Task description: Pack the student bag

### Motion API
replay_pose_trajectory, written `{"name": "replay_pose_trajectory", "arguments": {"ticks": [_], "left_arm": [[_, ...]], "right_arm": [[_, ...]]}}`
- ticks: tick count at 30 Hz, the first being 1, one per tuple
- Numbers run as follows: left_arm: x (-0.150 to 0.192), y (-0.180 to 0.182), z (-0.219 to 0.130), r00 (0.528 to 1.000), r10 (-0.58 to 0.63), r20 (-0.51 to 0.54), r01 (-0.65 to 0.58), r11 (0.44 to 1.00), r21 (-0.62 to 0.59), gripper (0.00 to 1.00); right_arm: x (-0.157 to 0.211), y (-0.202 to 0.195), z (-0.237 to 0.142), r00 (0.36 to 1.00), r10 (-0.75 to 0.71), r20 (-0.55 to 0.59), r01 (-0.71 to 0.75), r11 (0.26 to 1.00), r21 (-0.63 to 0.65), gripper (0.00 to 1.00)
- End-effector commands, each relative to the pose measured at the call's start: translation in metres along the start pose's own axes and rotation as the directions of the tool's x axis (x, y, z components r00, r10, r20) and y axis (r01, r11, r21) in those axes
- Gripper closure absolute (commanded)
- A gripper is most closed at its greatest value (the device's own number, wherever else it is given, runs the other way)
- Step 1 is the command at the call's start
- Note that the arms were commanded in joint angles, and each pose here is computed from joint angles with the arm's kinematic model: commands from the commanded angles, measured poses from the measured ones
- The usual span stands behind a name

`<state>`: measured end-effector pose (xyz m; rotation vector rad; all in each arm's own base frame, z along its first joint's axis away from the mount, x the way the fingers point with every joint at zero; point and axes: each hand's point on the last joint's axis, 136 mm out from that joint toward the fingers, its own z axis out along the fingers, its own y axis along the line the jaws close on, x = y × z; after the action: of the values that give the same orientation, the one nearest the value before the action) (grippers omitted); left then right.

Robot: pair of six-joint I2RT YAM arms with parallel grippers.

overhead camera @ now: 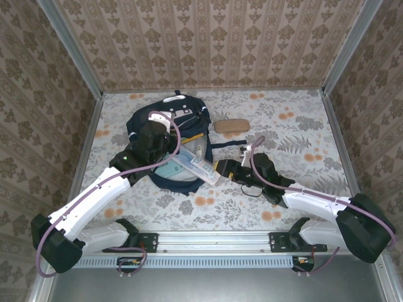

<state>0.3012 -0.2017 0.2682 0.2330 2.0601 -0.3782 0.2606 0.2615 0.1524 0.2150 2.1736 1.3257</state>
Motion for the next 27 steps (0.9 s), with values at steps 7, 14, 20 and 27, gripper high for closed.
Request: {"name": "replay_pose_trajectory", "arguments": {"ticks": [7, 14, 20, 27], "left_arm": [[-0.017, 0.000, -0.006, 0.997, -0.032, 0.069, 0.032, 0.999, 0.006, 1.00], [-0.018, 0.000, -0.006, 0.997, -0.031, 0.070, 0.031, 1.000, 0.004, 1.00], [-0.018, -0.001, -0.006, 0.997, -0.031, 0.068, 0.031, 1.000, 0.007, 1.00], [-0.018, -0.001, -0.007, 0.997, -0.032, 0.070, 0.031, 0.999, 0.009, 1.00]], "right_arm": [[0.005, -0.022, 0.012, 0.999, 0.051, 0.006, -0.051, 0.997, 0.059, 0.30], [0.013, -0.063, -0.008, 0.995, 0.074, 0.069, -0.088, 0.970, 0.226, 0.28], [0.023, -0.089, -0.011, 0.990, 0.115, 0.081, -0.134, 0.951, 0.279, 0.23], [0.033, -0.080, 0.027, 0.981, 0.194, 0.012, -0.193, 0.965, 0.175, 0.23]]}}
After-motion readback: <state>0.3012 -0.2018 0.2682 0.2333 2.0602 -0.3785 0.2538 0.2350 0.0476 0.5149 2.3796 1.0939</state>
